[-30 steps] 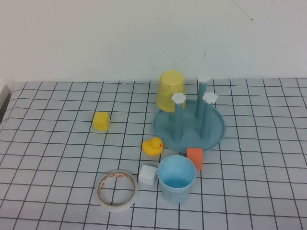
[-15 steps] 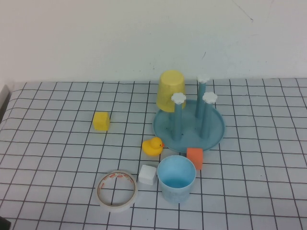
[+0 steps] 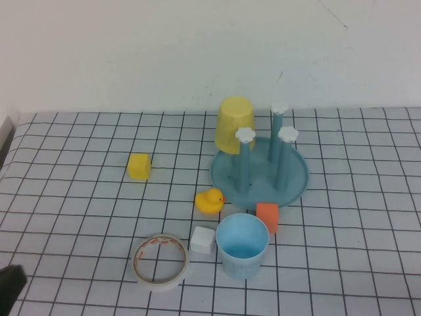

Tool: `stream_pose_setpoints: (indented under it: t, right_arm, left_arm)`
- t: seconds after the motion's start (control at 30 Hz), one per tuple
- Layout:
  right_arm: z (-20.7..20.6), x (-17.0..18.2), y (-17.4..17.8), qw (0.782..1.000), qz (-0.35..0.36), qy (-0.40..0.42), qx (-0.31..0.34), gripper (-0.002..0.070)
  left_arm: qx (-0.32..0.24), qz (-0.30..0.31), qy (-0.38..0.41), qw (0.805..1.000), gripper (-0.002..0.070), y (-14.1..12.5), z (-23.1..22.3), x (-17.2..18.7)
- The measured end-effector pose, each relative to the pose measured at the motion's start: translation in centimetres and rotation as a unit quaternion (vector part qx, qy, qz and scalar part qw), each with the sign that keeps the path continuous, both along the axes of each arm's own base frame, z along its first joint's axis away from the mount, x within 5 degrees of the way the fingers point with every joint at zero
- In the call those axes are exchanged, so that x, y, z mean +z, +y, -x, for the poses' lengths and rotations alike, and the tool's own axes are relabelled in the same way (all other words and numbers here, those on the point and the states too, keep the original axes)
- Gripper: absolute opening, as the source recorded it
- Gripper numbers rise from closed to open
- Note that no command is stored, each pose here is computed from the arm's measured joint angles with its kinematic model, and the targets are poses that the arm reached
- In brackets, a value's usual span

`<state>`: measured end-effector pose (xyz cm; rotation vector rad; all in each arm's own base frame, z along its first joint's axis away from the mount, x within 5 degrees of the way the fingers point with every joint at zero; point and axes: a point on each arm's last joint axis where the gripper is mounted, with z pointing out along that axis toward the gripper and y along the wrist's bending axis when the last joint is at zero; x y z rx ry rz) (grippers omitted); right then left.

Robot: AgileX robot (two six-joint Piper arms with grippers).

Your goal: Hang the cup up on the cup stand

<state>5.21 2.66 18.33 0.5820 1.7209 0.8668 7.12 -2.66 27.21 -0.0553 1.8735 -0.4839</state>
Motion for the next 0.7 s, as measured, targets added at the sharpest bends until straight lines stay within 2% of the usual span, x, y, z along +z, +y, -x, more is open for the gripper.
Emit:
stream_pose_setpoints:
  t: [0.07, 0.2, 0.4, 0.6, 0.7]
  right_arm:
    - [0.0, 0.0, 0.0, 1.000, 0.007, -0.001, 0.002, 0.0000]
    - [0.0, 0.0, 0.0, 1.000, 0.018, -0.004, 0.004, 0.0000]
    - [0.0, 0.0, 0.0, 1.000, 0.026, -0.006, 0.005, 0.0000]
    - [0.1, -0.1, 0.1, 0.999, 0.034, -0.004, 0.013, 0.0000]
    - [0.1, -0.2, 0.3, 0.999, 0.038, 0.002, 0.022, 0.0000]
  left_arm:
    - [-0.036, -0.055, 0.037, 0.997, -0.0003, -0.4, -1.4, 1.1]
    - [-0.121, -0.156, 0.091, 0.976, -0.0003, -1.3, -5.4, 2.7]
    - [-0.202, -0.216, 0.124, 0.947, -0.0002, -3.2, -11.1, 4.7]
    - [-0.284, -0.270, 0.178, 0.903, -0.0002, -6.5, -15.9, 5.9]
    - [-0.304, -0.304, 0.201, 0.880, -0.0002, -8.2, -17.0, 6.3]
